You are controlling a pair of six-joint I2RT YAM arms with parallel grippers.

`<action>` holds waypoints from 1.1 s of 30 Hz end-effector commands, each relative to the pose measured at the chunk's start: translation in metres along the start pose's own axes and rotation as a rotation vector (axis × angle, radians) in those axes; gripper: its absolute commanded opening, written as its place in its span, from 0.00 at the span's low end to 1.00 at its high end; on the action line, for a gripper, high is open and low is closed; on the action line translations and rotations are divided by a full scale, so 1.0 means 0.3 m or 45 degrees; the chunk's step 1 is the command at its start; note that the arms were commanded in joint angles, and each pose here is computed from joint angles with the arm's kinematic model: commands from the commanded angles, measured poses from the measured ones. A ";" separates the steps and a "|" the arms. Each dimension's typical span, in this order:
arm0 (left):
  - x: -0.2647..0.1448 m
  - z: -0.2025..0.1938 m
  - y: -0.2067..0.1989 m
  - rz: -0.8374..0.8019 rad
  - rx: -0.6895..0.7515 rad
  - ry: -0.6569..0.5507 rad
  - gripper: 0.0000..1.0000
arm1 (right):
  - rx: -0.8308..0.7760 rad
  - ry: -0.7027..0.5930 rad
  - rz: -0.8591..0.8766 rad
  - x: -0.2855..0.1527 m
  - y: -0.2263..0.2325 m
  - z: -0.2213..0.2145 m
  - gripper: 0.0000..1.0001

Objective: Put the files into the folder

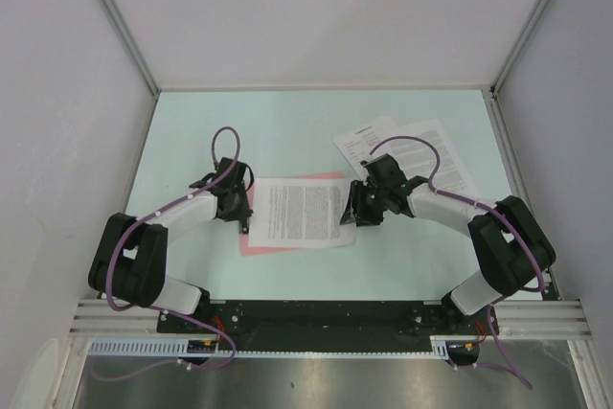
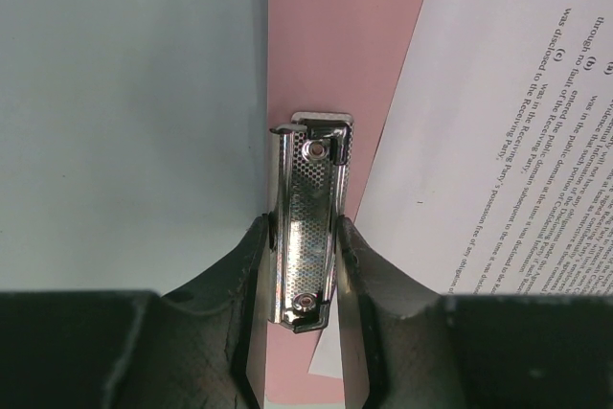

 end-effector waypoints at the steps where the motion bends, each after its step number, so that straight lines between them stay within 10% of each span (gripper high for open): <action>1: -0.011 0.043 -0.023 -0.040 -0.016 -0.094 0.00 | -0.108 -0.035 0.073 0.003 0.053 0.038 0.45; 18: -0.012 0.063 -0.096 -0.200 0.175 -0.011 0.00 | -0.004 -0.137 0.278 0.113 0.003 0.183 0.40; 26: -0.017 0.063 -0.101 -0.212 0.154 -0.013 0.00 | -0.057 -0.098 0.226 0.135 -0.034 0.145 0.01; 33: -0.028 0.040 -0.119 -0.286 0.018 -0.029 0.00 | 0.149 -0.101 0.182 0.106 -0.105 0.101 0.00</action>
Point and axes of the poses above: each gripper's point midway between its finger pads, its own x axis out along the fingers, its own y axis along the line the jaws close on, z = x × y, the point moved 2 cm from there along -x, back along the fingers, and after that the axes turned 7 degrees about x, right-handed, at the moved point
